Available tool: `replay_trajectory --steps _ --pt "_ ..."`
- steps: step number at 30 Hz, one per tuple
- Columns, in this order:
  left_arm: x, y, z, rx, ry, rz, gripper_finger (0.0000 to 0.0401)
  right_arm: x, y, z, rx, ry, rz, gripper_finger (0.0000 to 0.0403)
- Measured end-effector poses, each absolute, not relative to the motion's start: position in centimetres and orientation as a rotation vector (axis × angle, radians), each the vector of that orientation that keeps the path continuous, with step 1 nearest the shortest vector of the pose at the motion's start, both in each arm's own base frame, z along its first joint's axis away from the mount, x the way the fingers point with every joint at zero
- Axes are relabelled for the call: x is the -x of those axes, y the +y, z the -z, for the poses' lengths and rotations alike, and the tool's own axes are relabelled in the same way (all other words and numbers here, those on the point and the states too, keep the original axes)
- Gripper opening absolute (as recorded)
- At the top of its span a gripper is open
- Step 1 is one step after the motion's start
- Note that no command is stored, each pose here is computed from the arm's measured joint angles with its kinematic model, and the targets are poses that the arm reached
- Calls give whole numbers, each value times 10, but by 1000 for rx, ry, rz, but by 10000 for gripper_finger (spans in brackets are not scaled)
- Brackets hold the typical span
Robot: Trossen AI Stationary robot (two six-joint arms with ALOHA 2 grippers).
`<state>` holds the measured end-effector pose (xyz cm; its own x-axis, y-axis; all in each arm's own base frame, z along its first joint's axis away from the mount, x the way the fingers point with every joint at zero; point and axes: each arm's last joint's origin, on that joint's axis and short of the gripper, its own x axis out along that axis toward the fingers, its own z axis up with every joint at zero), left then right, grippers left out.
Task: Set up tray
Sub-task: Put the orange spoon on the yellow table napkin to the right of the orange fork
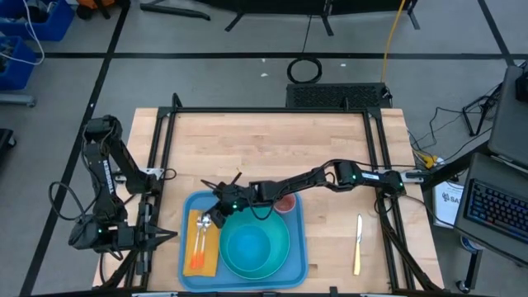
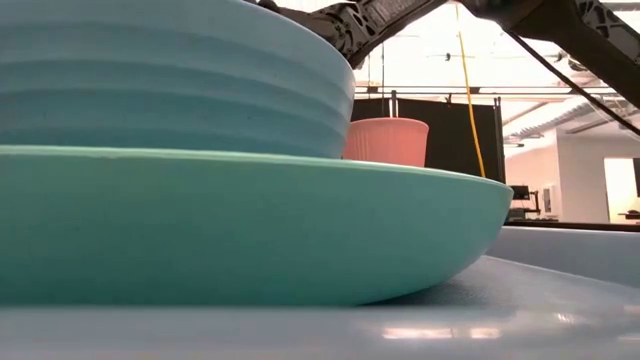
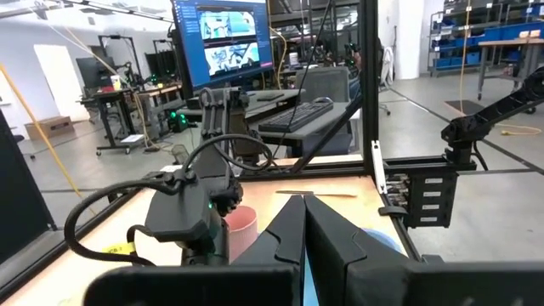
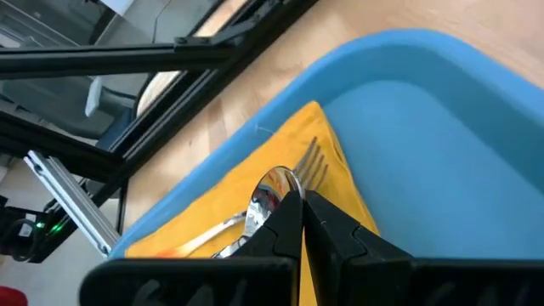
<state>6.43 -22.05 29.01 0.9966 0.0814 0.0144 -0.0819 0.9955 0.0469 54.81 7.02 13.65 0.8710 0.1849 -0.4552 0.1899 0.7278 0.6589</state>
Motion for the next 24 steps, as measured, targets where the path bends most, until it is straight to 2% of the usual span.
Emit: replay_trajectory --steps 6,24 --pt "-64 -221 -290 -46 -12 -82 10 -549 70 -125 -785 546 14 0" --pt "-64 -221 -288 -54 -10 -82 10 -549 61 -123 -812 573 -8 0"
